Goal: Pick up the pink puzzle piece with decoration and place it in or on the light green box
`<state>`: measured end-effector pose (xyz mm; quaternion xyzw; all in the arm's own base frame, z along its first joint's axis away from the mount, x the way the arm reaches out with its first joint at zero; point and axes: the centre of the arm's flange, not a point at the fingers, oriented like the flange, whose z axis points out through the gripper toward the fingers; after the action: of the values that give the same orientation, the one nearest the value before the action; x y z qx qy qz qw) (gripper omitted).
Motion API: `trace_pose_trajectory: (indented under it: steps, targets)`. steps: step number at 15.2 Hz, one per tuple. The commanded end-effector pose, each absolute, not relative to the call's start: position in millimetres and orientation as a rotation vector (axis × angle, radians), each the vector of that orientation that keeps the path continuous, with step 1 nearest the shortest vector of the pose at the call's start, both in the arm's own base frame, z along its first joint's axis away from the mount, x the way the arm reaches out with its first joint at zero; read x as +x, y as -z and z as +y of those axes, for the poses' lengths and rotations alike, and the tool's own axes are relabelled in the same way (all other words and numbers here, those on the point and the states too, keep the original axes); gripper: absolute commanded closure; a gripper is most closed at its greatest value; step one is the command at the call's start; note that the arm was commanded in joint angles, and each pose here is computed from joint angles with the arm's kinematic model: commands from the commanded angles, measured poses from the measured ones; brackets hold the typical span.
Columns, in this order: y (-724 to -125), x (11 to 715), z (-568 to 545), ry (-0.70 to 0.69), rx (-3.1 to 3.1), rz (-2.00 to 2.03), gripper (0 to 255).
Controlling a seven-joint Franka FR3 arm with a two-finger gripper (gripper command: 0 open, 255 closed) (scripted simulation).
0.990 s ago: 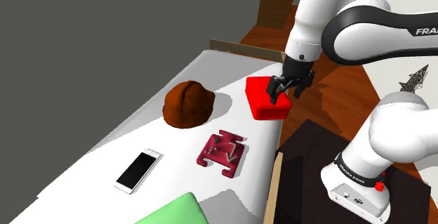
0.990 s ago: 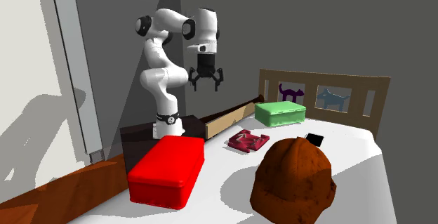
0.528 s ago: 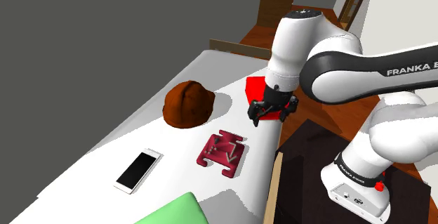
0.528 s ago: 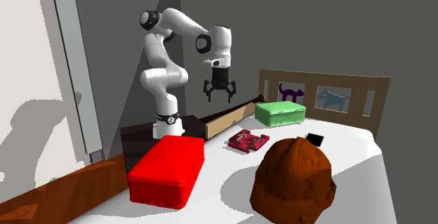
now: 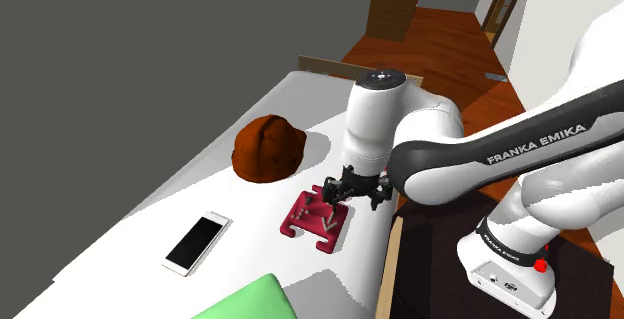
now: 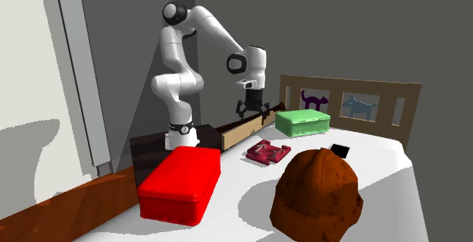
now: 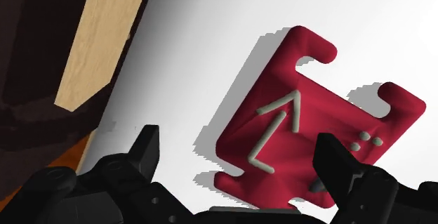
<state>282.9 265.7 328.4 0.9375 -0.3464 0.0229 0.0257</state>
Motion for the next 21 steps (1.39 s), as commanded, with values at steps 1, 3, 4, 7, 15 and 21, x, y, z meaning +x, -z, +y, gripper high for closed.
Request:
trace_pose_trajectory:
  steps: [1, 3, 4, 7, 15, 21]
  targets:
    - [-310.1, 287.3, 286.7, -0.069, 2.877, -1.138, 0]
    - [-292.4, 293.4, 305.5, -0.069, 2.852, -1.198, 0]
    - [-283.5, 296.7, 314.8, -0.069, 2.839, -1.228, 0]
    - [-264.5, 304.6, 334.6, -0.068, 2.810, -1.292, 0]
    - [-224.5, 305.4, 332.1, -0.068, 2.810, -1.292, 0]
    - [-224.5, 305.4, 332.1, -0.068, 2.810, -1.292, 0]
